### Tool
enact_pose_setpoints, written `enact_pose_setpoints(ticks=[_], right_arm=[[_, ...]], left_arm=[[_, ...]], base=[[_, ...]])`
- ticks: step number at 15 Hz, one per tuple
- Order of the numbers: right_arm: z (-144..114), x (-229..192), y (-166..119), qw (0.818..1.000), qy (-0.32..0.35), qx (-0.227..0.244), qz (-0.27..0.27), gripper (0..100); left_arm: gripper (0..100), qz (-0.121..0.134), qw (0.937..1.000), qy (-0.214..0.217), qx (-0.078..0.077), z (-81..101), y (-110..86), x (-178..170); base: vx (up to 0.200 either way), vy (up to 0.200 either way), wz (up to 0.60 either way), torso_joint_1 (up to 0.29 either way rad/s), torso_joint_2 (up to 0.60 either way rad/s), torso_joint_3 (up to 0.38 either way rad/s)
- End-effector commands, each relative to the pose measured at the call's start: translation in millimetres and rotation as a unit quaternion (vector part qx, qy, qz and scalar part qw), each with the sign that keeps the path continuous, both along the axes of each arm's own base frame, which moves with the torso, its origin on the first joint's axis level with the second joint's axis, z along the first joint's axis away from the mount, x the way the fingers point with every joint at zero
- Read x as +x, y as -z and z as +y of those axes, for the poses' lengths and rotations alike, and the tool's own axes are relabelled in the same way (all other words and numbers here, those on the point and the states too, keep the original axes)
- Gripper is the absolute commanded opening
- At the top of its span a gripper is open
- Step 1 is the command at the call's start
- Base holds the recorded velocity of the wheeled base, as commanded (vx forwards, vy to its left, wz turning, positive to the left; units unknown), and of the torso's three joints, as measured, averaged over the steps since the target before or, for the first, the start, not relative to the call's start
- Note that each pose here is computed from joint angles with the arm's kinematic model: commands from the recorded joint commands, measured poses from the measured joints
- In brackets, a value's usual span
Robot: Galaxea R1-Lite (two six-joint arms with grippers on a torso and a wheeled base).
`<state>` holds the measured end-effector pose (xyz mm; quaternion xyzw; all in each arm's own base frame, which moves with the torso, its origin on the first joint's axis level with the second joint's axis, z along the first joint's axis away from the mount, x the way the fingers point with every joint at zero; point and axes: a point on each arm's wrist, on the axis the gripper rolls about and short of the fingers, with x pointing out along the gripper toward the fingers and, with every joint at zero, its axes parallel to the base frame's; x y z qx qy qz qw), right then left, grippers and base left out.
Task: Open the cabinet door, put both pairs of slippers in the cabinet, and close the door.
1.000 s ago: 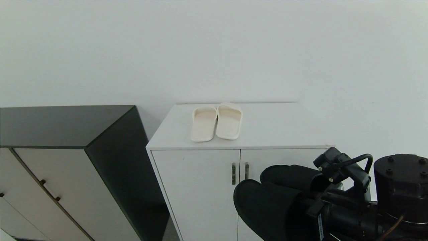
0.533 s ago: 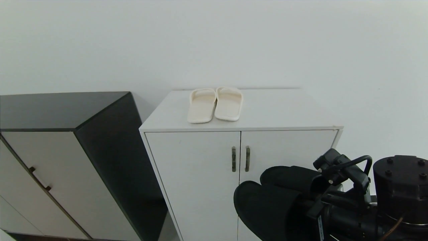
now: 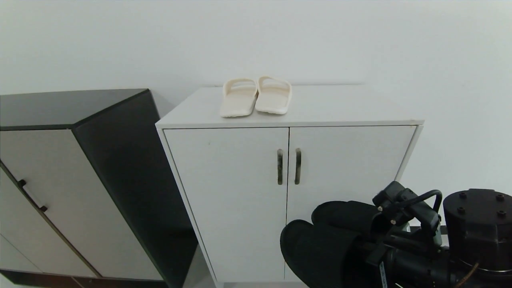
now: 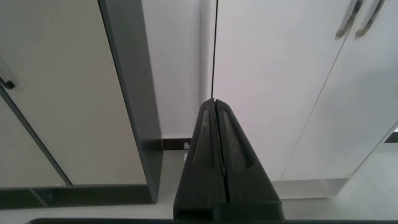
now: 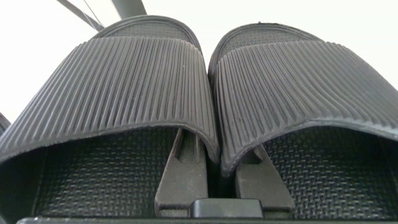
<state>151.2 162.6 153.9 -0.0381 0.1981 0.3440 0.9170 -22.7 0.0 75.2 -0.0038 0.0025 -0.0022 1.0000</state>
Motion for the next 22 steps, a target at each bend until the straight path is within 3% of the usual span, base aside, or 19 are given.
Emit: enact_pose_setpoints(ticks=[1,9,10,15,18,20,21,22], right_arm=[[0.3,0.1,1.9,1.000,0.000,-0.003,0.003,0],[0.7,0.4,8.3,1.000,-0.007,-0.021,0.003,0],[1.0,0.7,9.0,1.000,-0.007,-0.023,0.004,0],[0.7,0.3,10.4,1.000,-0.007,-0.025,0.006,0],[0.4,-0.1,11.2,1.000,-0.010,-0.025,0.009,0],[0.2,-0.5,11.2,1.000,-0.013,-0.024,0.009,0],[0.3,-0.3,11.6,1.000,-0.013,-0.025,0.010,0],[0.2,-0.5,11.2,1.000,-0.014,-0.024,0.010,0]], left_arm=[[0,0.000,1.0000,0.000,0.000,0.0,0.0,0.0],[0,0.000,1.0000,0.001,0.000,0.0,0.0,0.0],[100,0.001,1.0000,0.001,0.000,0.0,0.1,0.0],[100,0.001,1.0000,0.002,0.001,-0.1,-0.1,-0.1],[100,0.004,0.9999,0.007,0.011,-0.3,0.1,0.2],[100,0.025,0.9994,0.018,0.019,0.0,-3.8,4.0],[100,0.007,0.9995,0.029,0.014,0.0,-14.4,2.2],[100,-0.011,0.9964,0.084,0.001,-1.0,-44.4,0.9]], base=[[0.000,0.000,0.00,-0.139,0.48,0.325],[0.000,0.000,0.00,-0.094,0.45,0.354],[0.000,0.000,0.00,-0.041,0.45,0.408],[0.000,0.000,0.00,-0.005,0.19,0.182],[0.000,0.000,0.00,0.000,0.00,0.000],[0.000,0.000,0.00,0.000,0.00,0.000],[0.000,0.000,0.00,0.000,0.00,0.000],[0.000,0.000,0.00,0.000,0.00,0.000]])
